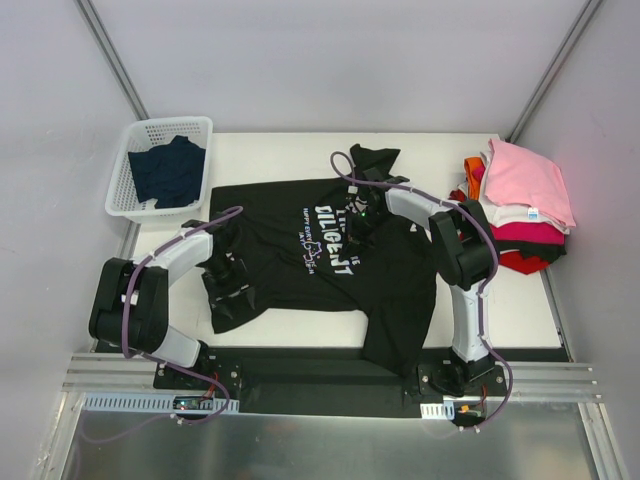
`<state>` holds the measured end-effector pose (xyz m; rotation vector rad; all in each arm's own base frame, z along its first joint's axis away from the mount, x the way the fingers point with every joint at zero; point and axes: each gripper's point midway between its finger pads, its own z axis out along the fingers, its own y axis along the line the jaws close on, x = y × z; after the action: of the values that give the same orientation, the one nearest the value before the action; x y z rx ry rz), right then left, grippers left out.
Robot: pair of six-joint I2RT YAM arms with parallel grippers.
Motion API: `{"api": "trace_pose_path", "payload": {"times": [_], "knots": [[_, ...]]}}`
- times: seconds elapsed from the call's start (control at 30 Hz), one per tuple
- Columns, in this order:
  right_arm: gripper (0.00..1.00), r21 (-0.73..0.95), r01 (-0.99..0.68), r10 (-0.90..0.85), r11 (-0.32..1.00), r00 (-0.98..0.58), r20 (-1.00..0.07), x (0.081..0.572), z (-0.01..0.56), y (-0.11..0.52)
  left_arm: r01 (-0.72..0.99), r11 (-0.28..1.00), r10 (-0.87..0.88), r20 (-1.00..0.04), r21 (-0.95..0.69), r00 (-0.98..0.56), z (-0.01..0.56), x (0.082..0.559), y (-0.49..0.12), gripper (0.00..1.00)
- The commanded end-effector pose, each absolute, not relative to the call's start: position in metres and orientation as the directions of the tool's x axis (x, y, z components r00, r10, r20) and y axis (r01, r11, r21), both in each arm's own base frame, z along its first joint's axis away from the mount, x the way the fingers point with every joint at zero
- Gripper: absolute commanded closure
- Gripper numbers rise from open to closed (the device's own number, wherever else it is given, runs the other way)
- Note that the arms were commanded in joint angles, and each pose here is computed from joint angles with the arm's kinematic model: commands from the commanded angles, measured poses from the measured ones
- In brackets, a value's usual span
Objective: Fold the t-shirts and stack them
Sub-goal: Flatten out the tshirt
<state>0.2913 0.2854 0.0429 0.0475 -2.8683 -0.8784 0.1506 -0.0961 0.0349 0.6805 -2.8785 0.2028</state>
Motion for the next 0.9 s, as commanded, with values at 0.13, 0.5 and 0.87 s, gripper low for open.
{"api": "trace_pose_path", "payload": {"times": [0.13,0.5,0.87], "knots": [[0.96,0.566,0.023,-0.059,0.824,-0.990,0.126,0.292,0.047,0.287,-0.473,0.881,-0.455,0.242,-0.018,-0.857,0.030,0.133,-0.089,0.69],[0.96,0.568,0.025,-0.057,0.823,-0.990,0.126,0.295,0.047,0.289,-0.513,0.858,-0.500,0.295,0.038,-0.814,0.020,0.116,-0.087,0.66],[0.97,0.566,0.037,-0.060,0.823,-0.987,0.151,0.299,0.029,0.293,-0.532,0.843,-0.525,0.332,0.078,-0.784,0.023,0.088,-0.084,0.72]]}}
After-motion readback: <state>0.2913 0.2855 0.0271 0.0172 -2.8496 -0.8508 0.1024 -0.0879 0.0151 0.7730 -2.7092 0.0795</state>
